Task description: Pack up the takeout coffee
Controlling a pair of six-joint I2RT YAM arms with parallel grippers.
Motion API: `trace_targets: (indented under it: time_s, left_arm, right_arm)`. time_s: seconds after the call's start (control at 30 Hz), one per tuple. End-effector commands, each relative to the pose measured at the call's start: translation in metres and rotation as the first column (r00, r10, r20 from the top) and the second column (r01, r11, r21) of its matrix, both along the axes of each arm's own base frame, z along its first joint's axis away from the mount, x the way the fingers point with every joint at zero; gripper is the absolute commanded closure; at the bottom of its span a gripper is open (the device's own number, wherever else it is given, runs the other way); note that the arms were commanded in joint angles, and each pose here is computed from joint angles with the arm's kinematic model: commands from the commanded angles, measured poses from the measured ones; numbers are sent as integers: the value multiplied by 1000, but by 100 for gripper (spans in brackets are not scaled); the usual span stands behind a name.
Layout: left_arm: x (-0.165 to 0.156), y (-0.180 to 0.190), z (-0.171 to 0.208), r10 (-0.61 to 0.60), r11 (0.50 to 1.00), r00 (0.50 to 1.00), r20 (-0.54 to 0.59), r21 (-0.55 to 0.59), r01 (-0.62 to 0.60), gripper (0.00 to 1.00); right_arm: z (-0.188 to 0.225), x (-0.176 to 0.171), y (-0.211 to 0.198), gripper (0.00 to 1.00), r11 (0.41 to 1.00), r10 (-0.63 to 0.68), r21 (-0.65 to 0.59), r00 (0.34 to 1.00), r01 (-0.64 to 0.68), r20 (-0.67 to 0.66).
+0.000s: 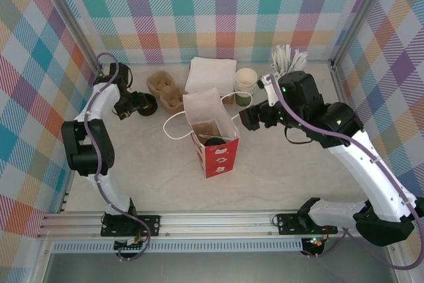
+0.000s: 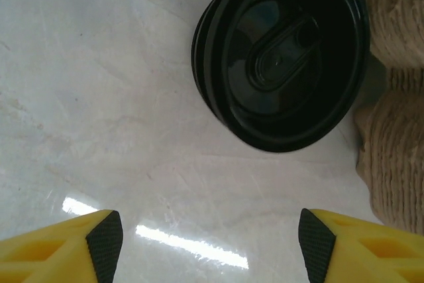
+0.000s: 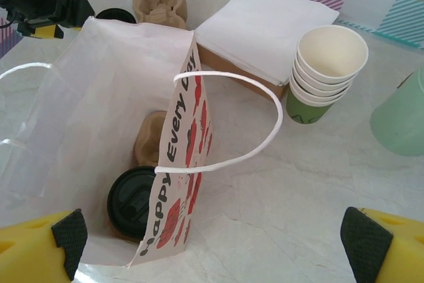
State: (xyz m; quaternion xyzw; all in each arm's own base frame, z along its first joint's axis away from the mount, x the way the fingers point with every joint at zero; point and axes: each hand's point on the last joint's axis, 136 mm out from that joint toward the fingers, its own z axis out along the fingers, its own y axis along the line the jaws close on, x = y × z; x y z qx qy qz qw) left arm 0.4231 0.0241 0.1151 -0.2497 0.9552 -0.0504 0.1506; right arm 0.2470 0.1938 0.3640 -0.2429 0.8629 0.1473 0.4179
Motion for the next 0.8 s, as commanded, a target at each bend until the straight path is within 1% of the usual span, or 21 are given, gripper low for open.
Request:
trace_targets:
  time_s: [0.0, 0.17, 0.3, 0.6, 0.7, 0.77]
  left_arm:
    - [16, 1, 13, -18, 1000, 999, 42, -20, 18, 29]
    - [29, -16, 22, -41, 992, 995, 91, -112, 51, 30]
    - [37, -26, 25, -53, 987, 994, 97, -147, 67, 30]
    - [45, -66, 23, -101, 967, 988, 115, -222, 125, 27]
    - [47, -75, 27, -112, 965, 986, 127, -223, 139, 25]
    - [49, -79, 30, -113, 964, 984, 137, -225, 142, 25]
  right_arm:
    - [0, 7, -3, 0, 1000, -13, -16, 999, 13, 32]
    - [-6, 11, -1, 0, 999, -14, -34, 1000, 15, 21]
    - [-7, 14, 4, 0, 999, -9, -34, 1000, 9, 12]
    - [-20, 21, 8, 0, 999, -30, -41, 998, 28, -49]
    - [-29, 24, 6, 0, 999, -49, -28, 992, 46, -116]
    - [-37, 21, 11, 0, 999, -29, 9, 981, 32, -193]
